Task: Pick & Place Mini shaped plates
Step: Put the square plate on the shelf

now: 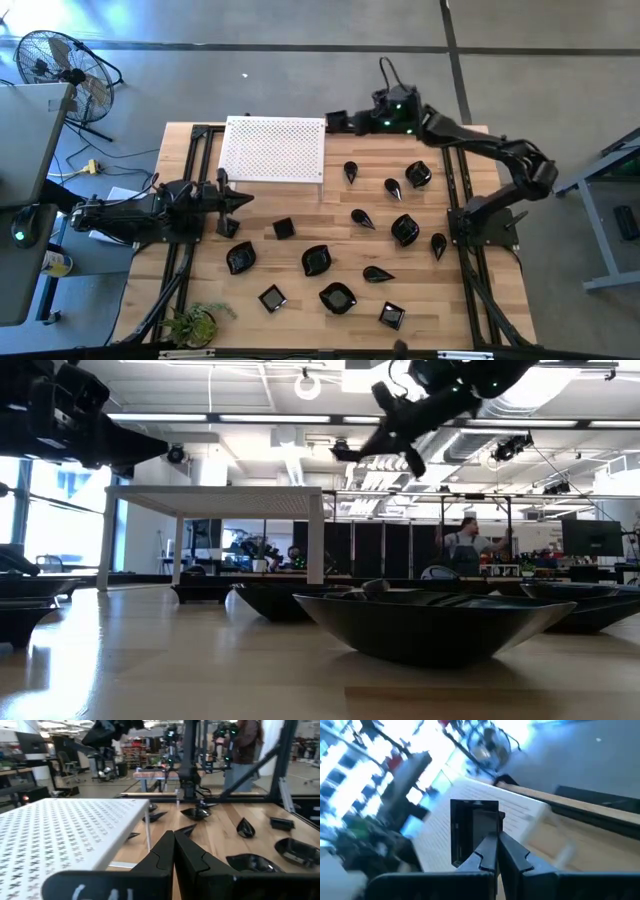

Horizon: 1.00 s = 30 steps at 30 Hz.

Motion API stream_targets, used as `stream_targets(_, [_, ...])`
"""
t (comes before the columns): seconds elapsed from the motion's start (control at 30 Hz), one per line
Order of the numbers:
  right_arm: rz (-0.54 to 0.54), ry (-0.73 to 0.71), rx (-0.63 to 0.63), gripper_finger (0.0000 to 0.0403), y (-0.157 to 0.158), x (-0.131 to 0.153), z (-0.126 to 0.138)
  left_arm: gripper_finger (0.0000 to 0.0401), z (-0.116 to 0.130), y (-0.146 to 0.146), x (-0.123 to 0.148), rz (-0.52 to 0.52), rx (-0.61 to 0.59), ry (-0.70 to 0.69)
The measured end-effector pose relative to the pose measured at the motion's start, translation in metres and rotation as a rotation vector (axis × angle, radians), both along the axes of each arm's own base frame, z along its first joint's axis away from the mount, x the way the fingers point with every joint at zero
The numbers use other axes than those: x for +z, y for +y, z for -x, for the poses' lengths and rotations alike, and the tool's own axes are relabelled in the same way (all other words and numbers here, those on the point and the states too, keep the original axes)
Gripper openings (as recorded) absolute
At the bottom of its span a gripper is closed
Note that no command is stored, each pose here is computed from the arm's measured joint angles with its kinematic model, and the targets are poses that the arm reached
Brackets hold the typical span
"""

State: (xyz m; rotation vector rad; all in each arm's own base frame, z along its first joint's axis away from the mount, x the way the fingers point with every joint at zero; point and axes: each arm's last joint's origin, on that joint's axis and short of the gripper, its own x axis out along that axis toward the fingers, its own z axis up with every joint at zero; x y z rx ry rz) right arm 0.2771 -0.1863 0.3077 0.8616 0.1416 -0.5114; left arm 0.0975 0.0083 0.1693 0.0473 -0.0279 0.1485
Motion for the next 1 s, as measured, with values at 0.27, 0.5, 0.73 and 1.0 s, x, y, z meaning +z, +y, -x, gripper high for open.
stream_targets(0.27, [-0.160, -0.062, -0.212, 0.0000, 0.036, -0.021, -0.042, 0.0000, 0.000, 0.002, 0.000, -0.024, 0.061, 0.005])
stream_targets(0.5, [-0.259, -0.003, -0.279, 0.0000, 0.060, -0.027, -0.069, 0.0000, 0.000, 0.001, 0.000, -0.024, 0.053, 0.003])
stream_targets(0.73, [-0.170, 0.145, -0.236, 0.0000, 0.052, -0.011, -0.114, 0.0000, 0.001, 0.001, 0.005, -0.031, 0.053, -0.015])
stream_targets(1.0, [-0.202, 0.173, -0.270, 0.0000, 0.047, -0.012, -0.128, 0.0000, 0.002, 0.001, 0.006, -0.024, 0.044, 0.021])
